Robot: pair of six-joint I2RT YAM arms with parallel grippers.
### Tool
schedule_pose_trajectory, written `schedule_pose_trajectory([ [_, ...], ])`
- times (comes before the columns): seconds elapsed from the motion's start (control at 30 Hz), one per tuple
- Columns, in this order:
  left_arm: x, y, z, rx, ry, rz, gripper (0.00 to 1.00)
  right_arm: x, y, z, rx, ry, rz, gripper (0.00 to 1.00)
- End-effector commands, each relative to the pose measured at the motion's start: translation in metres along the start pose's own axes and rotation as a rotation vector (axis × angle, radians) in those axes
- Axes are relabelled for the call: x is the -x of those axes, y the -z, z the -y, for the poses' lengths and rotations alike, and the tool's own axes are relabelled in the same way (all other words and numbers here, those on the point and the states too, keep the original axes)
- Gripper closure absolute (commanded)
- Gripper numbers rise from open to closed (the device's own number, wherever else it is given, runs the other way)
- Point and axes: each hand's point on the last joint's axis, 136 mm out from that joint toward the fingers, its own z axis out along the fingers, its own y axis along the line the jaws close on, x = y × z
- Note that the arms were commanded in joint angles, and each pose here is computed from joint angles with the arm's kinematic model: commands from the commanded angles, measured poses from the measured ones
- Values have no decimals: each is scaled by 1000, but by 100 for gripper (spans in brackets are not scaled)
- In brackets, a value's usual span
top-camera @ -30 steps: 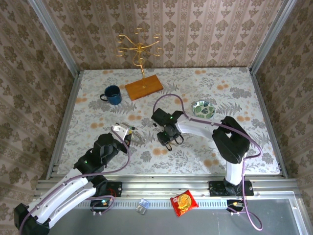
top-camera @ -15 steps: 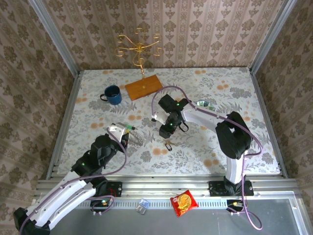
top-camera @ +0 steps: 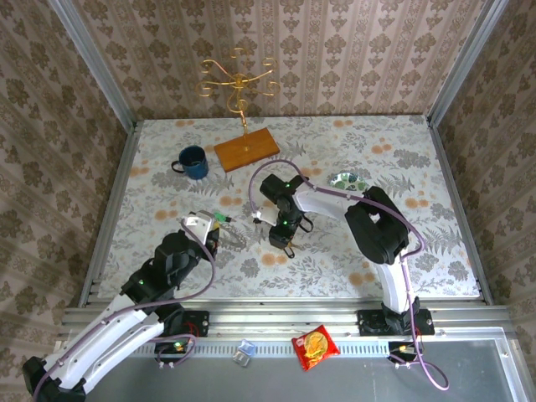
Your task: Put the keys on the keyring
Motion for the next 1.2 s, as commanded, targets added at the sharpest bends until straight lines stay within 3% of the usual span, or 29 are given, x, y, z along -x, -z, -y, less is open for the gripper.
schedule_pose_trajectory([
  [0.0, 18, 4, 3, -19, 27, 61, 100, -5, -2, 0, -1, 16, -53, 66],
  [0.3, 17, 3, 5, -27, 18, 55, 100, -11, -1, -2, 9, 14, -84, 80],
  [0.93, 16, 1, 6, -32, 16, 50, 100, -17, -2, 0, 11, 16, -121, 88],
  [1.17, 16, 1, 7, -35, 13, 49, 100, -17, 3, -1, 10, 20, -117, 96],
])
